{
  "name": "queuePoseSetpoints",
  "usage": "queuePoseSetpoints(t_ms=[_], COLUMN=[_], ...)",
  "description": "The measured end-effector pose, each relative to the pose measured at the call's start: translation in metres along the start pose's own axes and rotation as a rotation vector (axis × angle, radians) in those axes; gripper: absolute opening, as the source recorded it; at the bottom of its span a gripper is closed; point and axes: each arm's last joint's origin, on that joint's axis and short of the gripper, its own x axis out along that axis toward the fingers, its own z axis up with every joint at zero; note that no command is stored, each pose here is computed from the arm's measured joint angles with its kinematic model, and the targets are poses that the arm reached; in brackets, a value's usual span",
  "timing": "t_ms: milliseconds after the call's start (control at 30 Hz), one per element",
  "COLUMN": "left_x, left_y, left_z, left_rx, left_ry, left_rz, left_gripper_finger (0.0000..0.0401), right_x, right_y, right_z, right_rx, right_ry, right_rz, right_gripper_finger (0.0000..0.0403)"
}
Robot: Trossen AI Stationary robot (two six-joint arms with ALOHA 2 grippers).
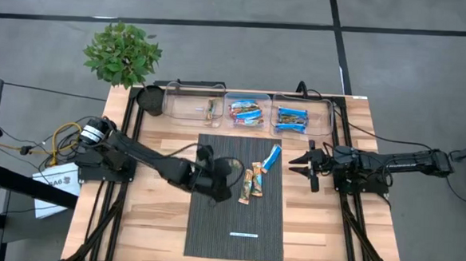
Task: Pick and place Granola Bars by type
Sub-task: Put the orange granola bar into the left transparent bin
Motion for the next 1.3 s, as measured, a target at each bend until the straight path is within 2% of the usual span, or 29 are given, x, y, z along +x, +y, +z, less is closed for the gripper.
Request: queuePoseSetpoints(t_ms=[333, 467, 1033, 1300], left_x=[0.016, 0.019, 0.032, 0.044], left_y=[0.044, 0.057, 0.081, 0.122], left_z=[0.022, 0.028, 0.039, 0.046], left_rx=[0.089, 0.104, 0.069, -0.001], left_ry=[-0.062, -0.066, -0.076, -0.040], left_rz=[0.255, 0.317, 0.386, 0.458], left_gripper_finger=[0.0030, 0.0030, 0.0030, 0.0030], right_x=[0.000, 0.000, 0.000, 0.000], right_y=[0.000, 0.000, 0.000, 0.000], right_z=[0.000, 0.000, 0.000, 0.000], right_rx=[0.000, 0.000, 0.000, 0.000], right_ry=[0.000, 0.000, 0.000, -0.001], right_rz=[0.000, 0.000, 0.000, 0.000], right_gripper_finger=[0.0102, 0.0102, 0.0102, 0.0102])
